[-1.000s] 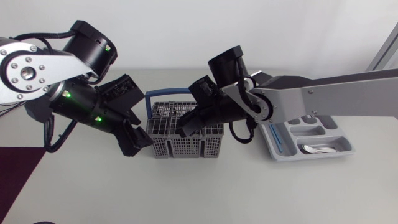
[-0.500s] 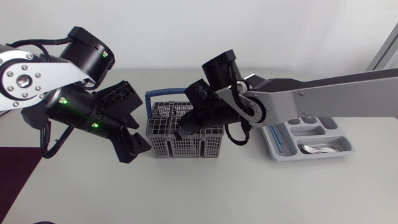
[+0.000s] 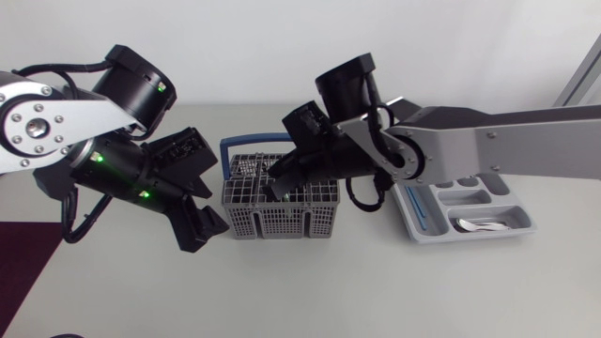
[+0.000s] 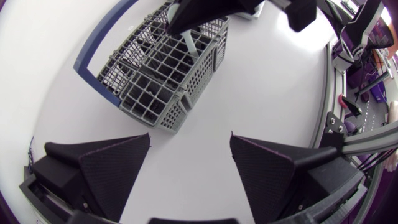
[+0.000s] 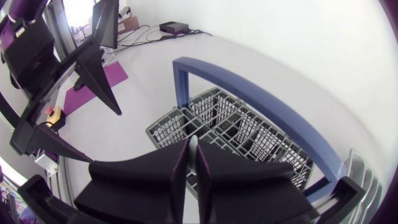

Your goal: Unload the cutlery basket into the drawer organizer.

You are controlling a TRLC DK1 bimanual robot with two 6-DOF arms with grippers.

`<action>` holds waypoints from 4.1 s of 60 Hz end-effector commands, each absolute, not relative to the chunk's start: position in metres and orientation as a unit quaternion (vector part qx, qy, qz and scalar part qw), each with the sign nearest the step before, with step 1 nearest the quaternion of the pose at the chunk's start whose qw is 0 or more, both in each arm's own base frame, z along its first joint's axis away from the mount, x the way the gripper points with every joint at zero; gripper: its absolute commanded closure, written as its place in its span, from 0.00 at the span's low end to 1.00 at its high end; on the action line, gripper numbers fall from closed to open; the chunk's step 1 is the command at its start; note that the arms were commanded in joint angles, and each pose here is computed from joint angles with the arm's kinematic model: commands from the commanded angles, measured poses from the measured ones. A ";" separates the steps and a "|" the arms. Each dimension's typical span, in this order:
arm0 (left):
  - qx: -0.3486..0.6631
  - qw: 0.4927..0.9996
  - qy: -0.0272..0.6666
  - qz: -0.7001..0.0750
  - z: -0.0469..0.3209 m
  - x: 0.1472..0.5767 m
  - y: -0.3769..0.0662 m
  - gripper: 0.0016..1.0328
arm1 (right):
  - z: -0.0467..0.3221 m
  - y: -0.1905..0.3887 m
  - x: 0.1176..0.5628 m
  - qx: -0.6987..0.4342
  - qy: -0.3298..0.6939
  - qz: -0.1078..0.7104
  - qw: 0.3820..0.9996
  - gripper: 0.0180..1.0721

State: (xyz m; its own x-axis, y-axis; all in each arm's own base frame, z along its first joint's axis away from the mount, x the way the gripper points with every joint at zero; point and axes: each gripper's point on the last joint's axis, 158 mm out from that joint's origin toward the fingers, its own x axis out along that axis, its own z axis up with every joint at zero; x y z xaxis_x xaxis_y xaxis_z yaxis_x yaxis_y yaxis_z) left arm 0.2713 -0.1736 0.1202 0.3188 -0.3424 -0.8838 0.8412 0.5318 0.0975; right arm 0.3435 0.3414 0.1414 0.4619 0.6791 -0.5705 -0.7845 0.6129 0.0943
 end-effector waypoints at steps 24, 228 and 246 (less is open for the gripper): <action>0.293 0.749 0.442 -0.398 0.110 0.255 -0.167 0.06 | 0.195 0.336 0.319 -0.052 0.228 0.451 0.861 0.94; 0.245 0.793 0.446 -0.335 0.108 0.280 -0.127 0.05 | 0.122 0.017 0.330 -0.345 0.236 0.115 0.901 0.06; 0.174 0.827 0.414 -0.338 0.124 0.305 -0.143 0.21 | 0.148 0.122 0.316 -0.257 0.222 0.238 0.910 0.37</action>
